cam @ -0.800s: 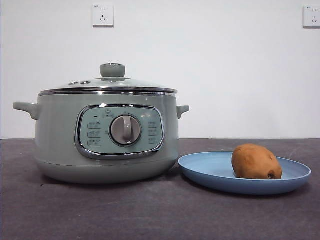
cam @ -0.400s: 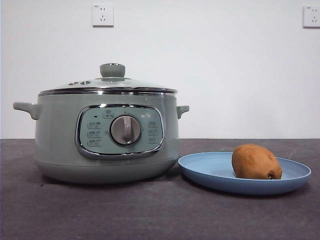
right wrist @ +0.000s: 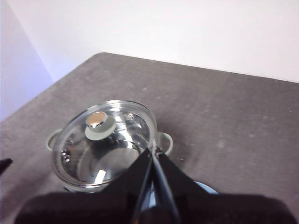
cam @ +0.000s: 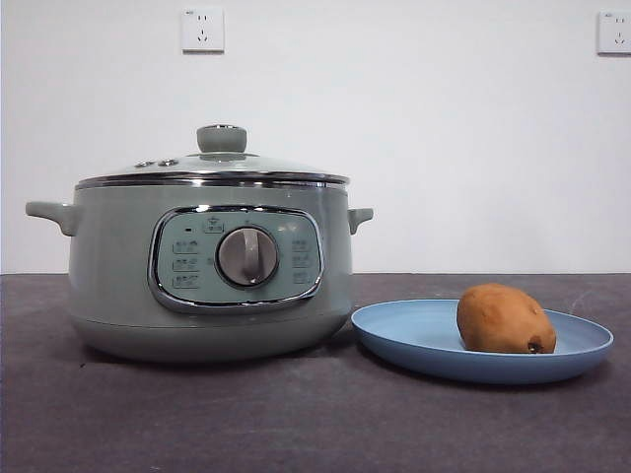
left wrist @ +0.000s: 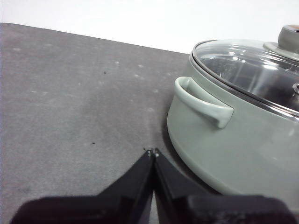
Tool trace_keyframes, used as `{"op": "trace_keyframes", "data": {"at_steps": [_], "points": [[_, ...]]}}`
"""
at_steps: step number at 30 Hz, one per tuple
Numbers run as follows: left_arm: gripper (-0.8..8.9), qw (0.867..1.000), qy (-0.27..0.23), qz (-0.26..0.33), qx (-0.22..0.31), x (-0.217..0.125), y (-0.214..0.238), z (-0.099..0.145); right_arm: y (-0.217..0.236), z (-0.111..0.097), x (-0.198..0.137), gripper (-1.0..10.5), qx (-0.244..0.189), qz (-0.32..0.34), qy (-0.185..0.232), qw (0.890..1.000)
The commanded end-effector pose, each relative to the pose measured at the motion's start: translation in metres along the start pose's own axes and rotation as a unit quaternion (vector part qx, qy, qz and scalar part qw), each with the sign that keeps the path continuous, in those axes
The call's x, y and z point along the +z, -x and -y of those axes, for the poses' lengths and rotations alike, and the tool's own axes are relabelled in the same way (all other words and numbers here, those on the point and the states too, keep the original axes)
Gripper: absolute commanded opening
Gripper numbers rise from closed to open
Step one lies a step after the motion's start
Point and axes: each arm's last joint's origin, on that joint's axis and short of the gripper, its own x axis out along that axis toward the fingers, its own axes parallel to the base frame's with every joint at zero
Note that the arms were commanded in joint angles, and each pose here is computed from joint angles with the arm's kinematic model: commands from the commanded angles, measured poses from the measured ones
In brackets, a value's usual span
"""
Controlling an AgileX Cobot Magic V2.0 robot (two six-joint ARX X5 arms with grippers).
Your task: Take the potato out from the steamer,put the potato on the plate,close the lid
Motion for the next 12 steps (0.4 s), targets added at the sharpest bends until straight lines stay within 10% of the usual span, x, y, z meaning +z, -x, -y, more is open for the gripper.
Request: {"op": "trace_keyframes", "data": {"at_steps": [1, 12], "points": [[-0.04, 1.000, 0.000, -0.003, 0.002, -0.004, -0.001, -0.001, 0.006, 0.002, -0.003, 0.0, -0.030, -0.005, 0.052, 0.998], [-0.04, 1.000, 0.000, -0.003, 0.002, -0.004, -0.001, -0.001, -0.013, 0.030, -0.093, 0.0, -0.121, 0.038, 0.017, 0.992]]}}
